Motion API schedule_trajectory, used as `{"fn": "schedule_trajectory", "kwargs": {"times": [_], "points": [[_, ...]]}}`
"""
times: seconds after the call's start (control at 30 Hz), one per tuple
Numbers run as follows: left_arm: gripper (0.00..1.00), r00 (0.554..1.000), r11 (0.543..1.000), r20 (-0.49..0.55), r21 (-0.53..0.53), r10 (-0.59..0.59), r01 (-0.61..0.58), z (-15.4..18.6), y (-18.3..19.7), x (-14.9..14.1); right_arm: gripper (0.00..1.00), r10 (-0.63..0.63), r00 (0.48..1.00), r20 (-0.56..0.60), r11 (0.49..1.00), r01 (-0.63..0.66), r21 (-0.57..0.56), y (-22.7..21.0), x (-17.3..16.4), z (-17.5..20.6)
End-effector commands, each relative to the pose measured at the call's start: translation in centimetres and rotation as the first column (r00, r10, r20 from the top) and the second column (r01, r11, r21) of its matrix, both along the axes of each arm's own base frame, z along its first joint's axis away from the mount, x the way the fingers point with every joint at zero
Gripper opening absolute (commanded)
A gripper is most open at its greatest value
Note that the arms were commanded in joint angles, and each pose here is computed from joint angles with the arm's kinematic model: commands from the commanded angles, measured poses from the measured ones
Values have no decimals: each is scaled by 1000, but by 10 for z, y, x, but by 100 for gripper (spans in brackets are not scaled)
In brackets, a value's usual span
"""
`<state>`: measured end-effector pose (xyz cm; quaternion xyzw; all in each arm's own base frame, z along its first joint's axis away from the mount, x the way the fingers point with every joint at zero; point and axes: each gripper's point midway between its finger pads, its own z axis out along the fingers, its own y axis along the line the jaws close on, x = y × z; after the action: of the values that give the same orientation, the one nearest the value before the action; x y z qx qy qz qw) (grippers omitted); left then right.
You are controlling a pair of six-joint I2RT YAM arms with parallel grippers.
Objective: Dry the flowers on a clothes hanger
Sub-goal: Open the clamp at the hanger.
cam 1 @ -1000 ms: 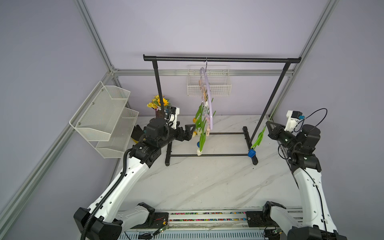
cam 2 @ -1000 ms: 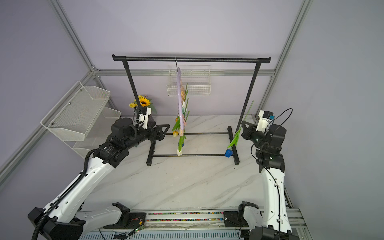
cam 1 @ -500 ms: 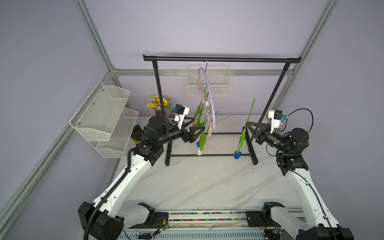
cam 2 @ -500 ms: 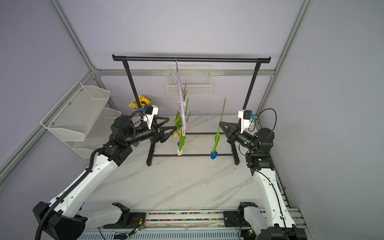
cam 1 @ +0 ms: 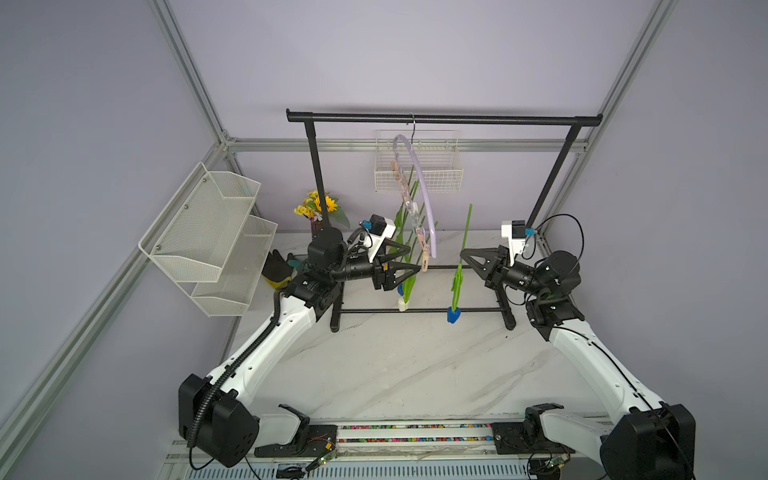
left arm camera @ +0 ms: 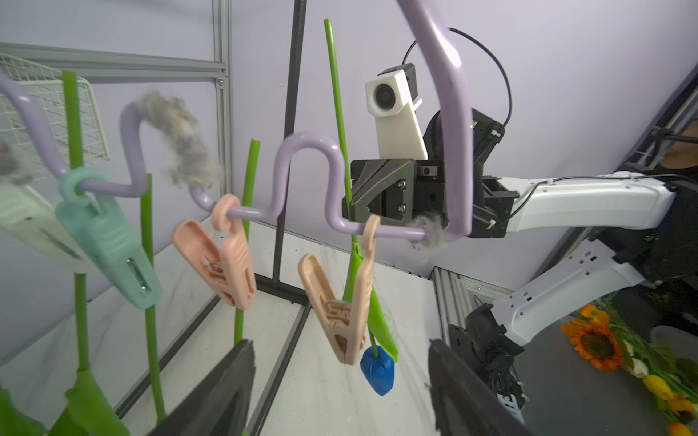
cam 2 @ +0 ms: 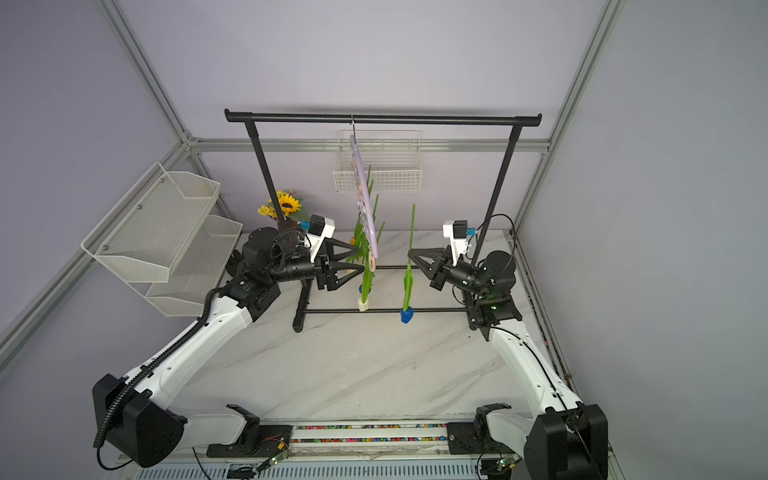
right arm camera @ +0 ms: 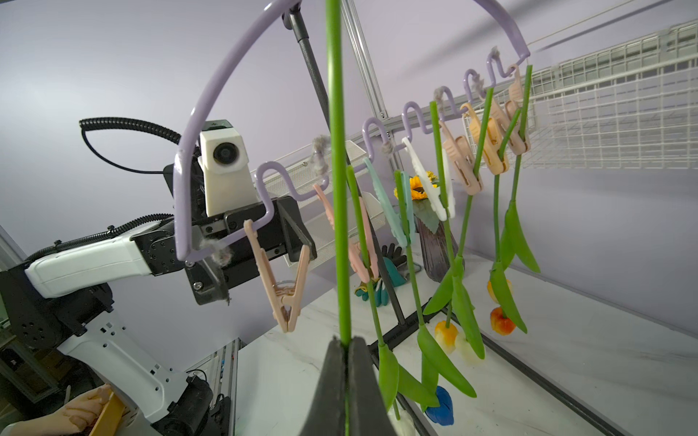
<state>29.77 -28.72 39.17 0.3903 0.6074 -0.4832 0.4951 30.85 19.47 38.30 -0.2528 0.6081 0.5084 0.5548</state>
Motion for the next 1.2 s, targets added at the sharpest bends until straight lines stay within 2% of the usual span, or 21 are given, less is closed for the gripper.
{"fn": "schedule_trajectory", "kwargs": {"times": [0.0,0.13,0.33,0.63,0.87,1.07,1.1,1.17], "points": [[62,993,997,90,-32,-74,77,26,-3,-10,0,15,998,53,1000,-15,3,12,-3,1],[55,991,993,79,-32,-108,111,25,-7,-8,0,35,998,59,999,-35,1,24,-3,0],[55,985,987,55,-10,-163,163,18,-18,-3,0,63,996,62,998,-65,16,43,0,6],[63,978,979,30,0,-206,206,14,-26,1,0,77,994,77,997,-78,14,61,4,16],[65,973,975,61,6,-223,223,23,-26,-2,0,54,995,83,998,-54,7,60,6,20],[65,985,986,56,12,-164,164,25,-27,8,0,41,995,86,999,-41,0,58,6,22],[67,988,989,52,15,-148,147,24,-27,10,0,39,996,84,999,-39,-2,58,6,21],[78,992,994,54,25,-110,109,22,-28,13,0,31,996,84,1000,-31,-5,58,5,22]]}}
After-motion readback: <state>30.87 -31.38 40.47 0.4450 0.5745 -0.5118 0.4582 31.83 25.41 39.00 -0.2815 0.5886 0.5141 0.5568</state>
